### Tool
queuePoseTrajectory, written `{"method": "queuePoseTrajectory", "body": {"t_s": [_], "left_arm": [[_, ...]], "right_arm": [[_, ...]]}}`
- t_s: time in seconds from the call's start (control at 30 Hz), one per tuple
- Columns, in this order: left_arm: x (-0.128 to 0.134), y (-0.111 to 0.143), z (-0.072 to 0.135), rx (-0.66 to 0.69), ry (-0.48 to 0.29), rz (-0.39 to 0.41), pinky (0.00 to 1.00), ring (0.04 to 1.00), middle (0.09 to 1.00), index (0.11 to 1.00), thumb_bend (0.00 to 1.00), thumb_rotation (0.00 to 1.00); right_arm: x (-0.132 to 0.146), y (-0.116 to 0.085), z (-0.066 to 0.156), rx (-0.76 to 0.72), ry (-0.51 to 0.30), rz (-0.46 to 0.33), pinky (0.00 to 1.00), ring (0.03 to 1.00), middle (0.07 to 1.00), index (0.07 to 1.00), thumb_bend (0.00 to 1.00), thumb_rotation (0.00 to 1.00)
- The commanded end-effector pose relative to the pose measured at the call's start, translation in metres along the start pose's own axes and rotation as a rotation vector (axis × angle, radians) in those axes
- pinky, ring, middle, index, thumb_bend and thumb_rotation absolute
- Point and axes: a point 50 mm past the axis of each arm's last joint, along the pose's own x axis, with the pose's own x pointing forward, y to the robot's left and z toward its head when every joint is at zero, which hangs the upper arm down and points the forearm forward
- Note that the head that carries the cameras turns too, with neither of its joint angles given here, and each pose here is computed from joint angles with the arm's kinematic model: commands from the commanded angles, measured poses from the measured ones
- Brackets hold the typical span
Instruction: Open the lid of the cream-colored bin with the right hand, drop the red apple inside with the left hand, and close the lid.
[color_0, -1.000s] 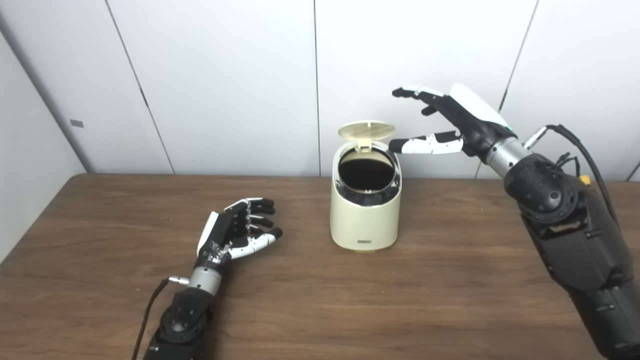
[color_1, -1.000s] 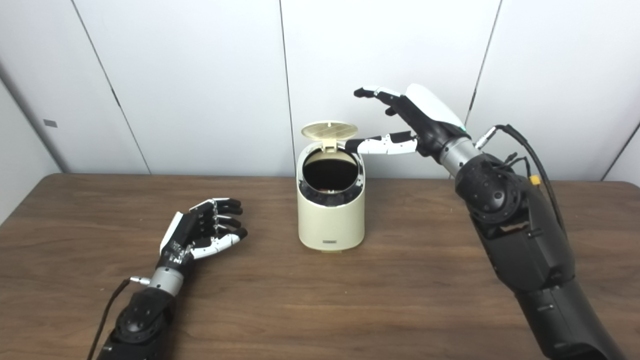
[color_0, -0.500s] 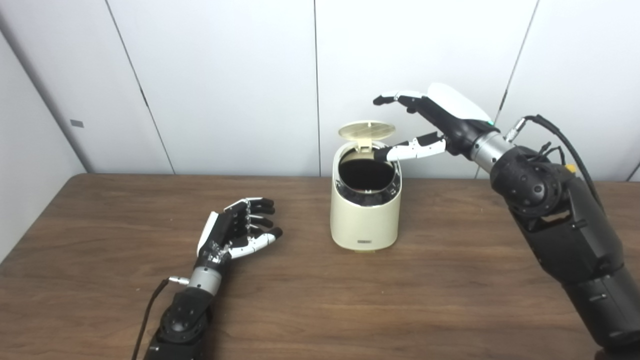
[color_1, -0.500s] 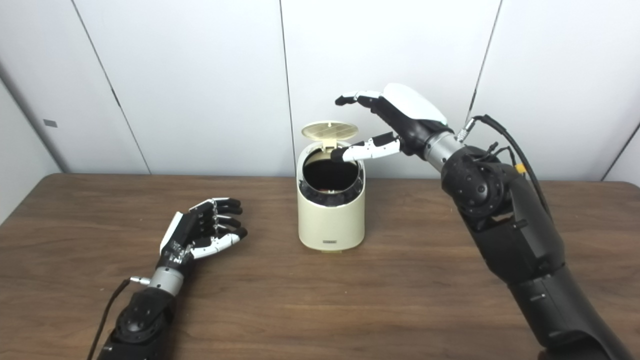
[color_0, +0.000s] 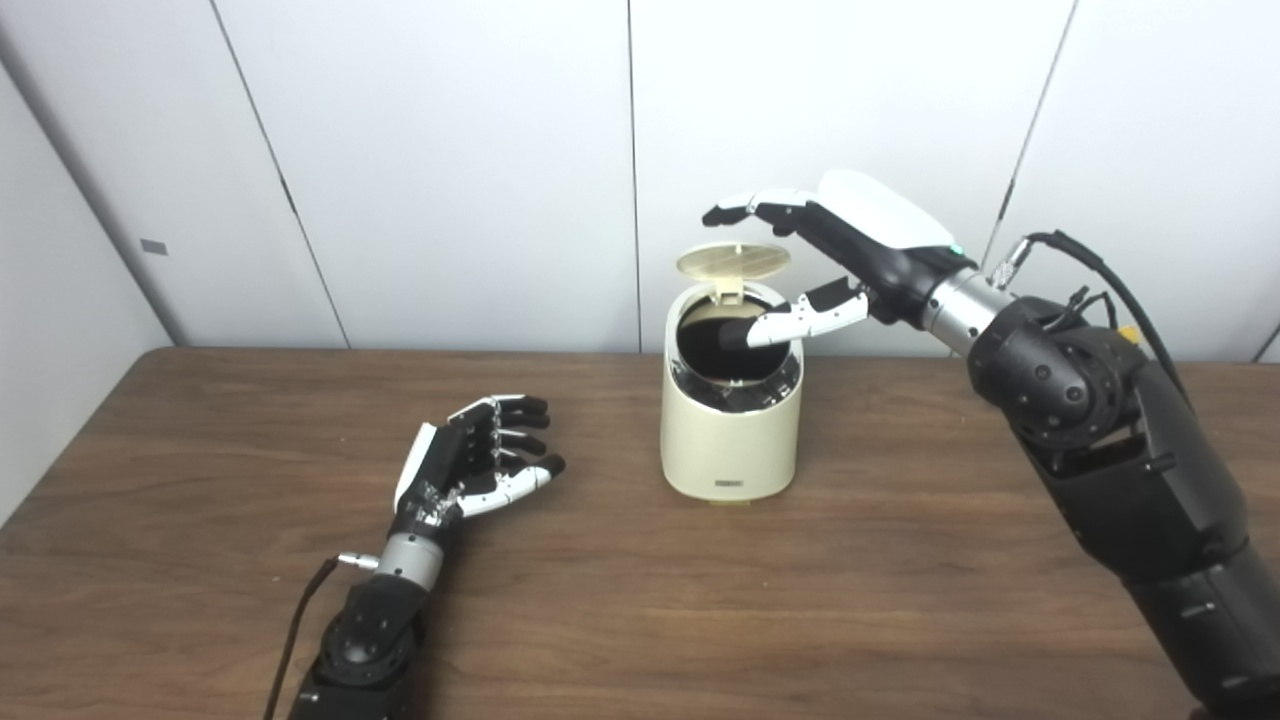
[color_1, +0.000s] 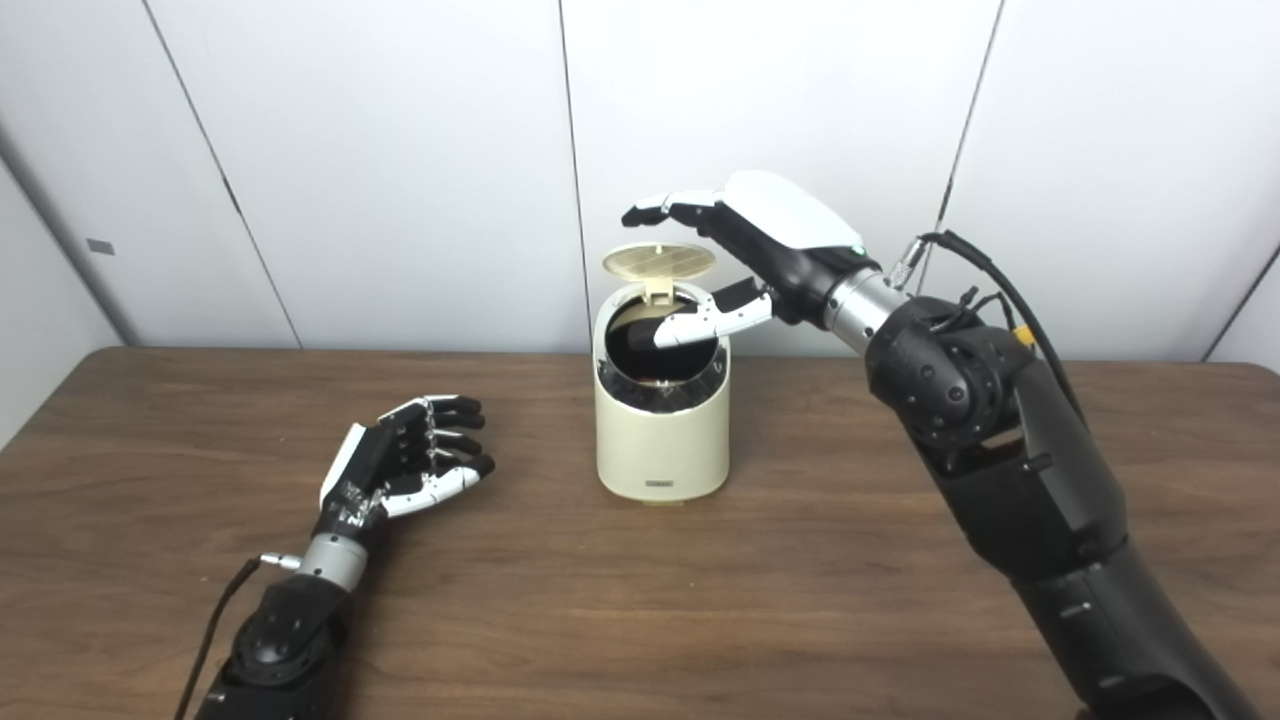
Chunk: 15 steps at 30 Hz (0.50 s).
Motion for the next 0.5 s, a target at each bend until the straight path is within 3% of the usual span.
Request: {"method": "queuePoseTrajectory", "body": {"t_s": [0.0,0.47], "left_arm": [[0.003,-0.003,0.002,-0.003,-0.029,0.006,0.47,0.587,0.675,0.679,0.61,0.00],[0.001,-0.004,0.003,-0.002,-0.029,0.006,0.48,0.591,0.675,0.677,0.61,0.00]], "right_arm": [[0.001,-0.020,0.016,-0.034,-0.080,-0.052,0.79,0.904,0.845,0.811,0.61,0.60],[-0.011,-0.012,0.012,-0.039,-0.084,-0.019,0.81,0.911,0.808,0.794,0.64,0.59]]}}
